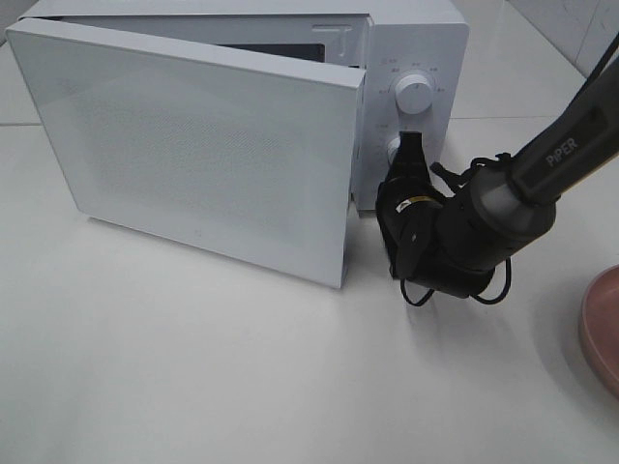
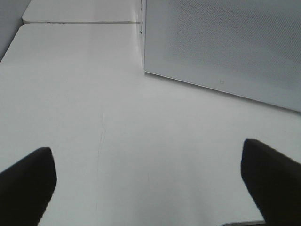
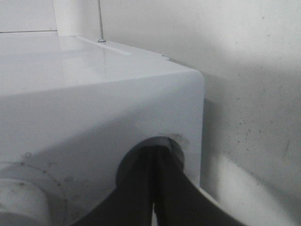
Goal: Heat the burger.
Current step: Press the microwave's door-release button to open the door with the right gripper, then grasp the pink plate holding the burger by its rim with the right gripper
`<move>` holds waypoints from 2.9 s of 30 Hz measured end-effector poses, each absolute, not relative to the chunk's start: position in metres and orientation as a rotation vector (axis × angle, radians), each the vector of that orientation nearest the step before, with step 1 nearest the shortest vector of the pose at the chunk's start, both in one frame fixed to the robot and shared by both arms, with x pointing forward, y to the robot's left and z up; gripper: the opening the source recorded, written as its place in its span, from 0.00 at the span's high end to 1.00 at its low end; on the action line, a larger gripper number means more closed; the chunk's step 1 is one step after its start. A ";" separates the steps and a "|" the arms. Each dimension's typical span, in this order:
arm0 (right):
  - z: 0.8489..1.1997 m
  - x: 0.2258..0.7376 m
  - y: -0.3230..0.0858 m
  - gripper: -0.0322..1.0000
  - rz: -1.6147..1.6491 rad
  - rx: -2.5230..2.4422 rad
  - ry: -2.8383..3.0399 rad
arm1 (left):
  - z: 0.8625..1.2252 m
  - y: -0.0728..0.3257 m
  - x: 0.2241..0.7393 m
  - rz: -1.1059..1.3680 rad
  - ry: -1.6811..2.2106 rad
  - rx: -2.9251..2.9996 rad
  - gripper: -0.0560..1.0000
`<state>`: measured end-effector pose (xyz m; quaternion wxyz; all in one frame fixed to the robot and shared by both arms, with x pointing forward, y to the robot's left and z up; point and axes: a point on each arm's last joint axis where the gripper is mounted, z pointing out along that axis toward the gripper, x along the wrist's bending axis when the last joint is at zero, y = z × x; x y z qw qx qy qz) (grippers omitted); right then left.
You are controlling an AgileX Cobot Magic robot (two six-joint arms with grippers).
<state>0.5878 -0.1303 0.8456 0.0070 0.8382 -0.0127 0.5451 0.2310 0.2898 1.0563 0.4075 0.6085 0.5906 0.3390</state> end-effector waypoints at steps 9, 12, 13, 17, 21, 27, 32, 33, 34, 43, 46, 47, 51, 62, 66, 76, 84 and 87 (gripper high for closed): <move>0.846 0.588 -0.130 0.95 1.694 2.610 -0.030 | 1.056 0.290 0.231 0.855 1.489 1.534 0.01; 0.846 0.588 -0.129 0.95 1.686 2.608 -0.021 | 1.056 0.290 0.231 0.855 1.489 1.534 0.01; 0.846 0.588 -0.129 0.95 1.686 2.608 -0.021 | 1.056 0.290 0.231 0.855 1.489 1.534 0.01; 0.846 0.588 -0.128 0.95 1.686 2.609 -0.020 | 1.056 0.290 0.231 0.855 1.489 1.534 0.01; 0.848 0.587 -0.129 0.95 1.676 2.622 -0.010 | 1.056 0.290 0.231 0.855 1.489 1.534 0.01; 0.854 0.584 -0.134 0.95 1.670 2.627 0.039 | 1.056 0.290 0.231 0.855 1.489 1.534 0.01; 0.861 0.578 -0.137 0.95 1.652 2.648 0.097 | 1.056 0.290 0.231 0.855 1.489 1.534 0.01; 0.864 0.574 -0.138 0.95 1.640 2.658 0.125 | 1.056 0.290 0.231 0.855 1.489 1.534 0.01; 0.864 0.574 -0.138 0.95 1.640 2.658 0.125 | 1.056 0.290 0.231 0.855 1.489 1.534 0.01; 0.871 0.551 -0.146 0.95 1.513 2.727 0.279 | 1.056 0.290 0.231 0.855 1.489 1.534 0.01; 0.874 0.542 -0.148 0.95 1.458 2.742 0.357 | 1.056 0.290 0.231 0.855 1.489 1.534 0.01; 0.874 0.542 -0.148 0.95 1.458 2.742 0.357 | 1.056 0.290 0.231 0.855 1.489 1.534 0.01; 0.886 0.529 -0.152 0.95 1.389 2.739 0.527 | 1.056 0.290 0.231 0.855 1.489 1.534 0.01; 0.925 0.503 -0.145 0.95 1.230 2.564 1.271 | 1.056 0.290 0.231 0.855 1.489 1.534 0.01; 0.932 0.496 -0.145 0.95 1.179 2.492 1.445 | 1.056 0.290 0.231 0.855 1.489 1.534 0.01; 0.956 0.473 -0.142 0.95 0.885 2.122 2.118 | 1.056 0.290 0.231 0.855 1.489 1.534 0.01; 0.974 0.462 -0.147 0.95 0.661 1.715 2.496 | 1.056 0.290 0.231 0.855 1.489 1.534 0.01; 0.975 0.456 -0.151 0.93 0.531 1.688 2.580 | 1.056 0.290 0.231 0.855 1.489 1.534 0.01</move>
